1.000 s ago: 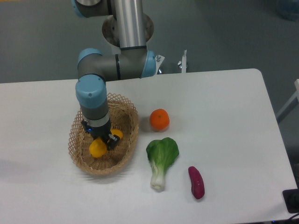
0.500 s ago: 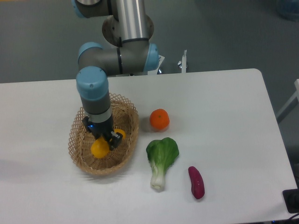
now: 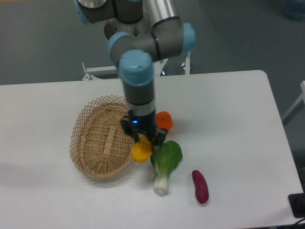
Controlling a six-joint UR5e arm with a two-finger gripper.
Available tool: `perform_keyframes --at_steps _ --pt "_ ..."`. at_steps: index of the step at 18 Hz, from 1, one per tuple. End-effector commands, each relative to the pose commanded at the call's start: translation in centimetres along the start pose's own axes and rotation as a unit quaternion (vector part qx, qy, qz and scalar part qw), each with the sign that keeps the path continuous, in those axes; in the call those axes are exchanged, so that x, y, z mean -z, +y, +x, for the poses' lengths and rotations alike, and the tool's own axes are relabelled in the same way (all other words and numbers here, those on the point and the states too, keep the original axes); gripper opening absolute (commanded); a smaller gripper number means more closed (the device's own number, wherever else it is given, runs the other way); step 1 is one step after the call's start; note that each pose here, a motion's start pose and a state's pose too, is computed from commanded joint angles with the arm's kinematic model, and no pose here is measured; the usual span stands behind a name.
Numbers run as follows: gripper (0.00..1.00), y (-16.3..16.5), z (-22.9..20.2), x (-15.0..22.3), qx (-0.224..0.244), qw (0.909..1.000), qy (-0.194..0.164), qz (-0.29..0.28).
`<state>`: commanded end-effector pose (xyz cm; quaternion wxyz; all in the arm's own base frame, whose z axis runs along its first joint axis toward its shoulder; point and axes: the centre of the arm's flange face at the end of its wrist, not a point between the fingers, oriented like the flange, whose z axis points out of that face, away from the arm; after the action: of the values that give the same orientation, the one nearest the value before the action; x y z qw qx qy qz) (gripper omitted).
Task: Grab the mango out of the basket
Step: 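Lift the held mango out of the basket and carry it aside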
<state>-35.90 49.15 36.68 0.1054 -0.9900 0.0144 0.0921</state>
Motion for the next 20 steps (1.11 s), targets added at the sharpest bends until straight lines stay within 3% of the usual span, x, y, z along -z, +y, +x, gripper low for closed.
perform_keyframes --at_steps 4,11,20 --pt "0.46 0.8 -4.1 2.6 -0.013 0.9999 -0.003 -0.006" --pt "0.46 5.9 -9.2 3.1 -0.050 0.9987 0.001 -0.011" --pt "0.46 8.3 -11.1 2.9 -0.084 0.9963 0.000 -0.017"
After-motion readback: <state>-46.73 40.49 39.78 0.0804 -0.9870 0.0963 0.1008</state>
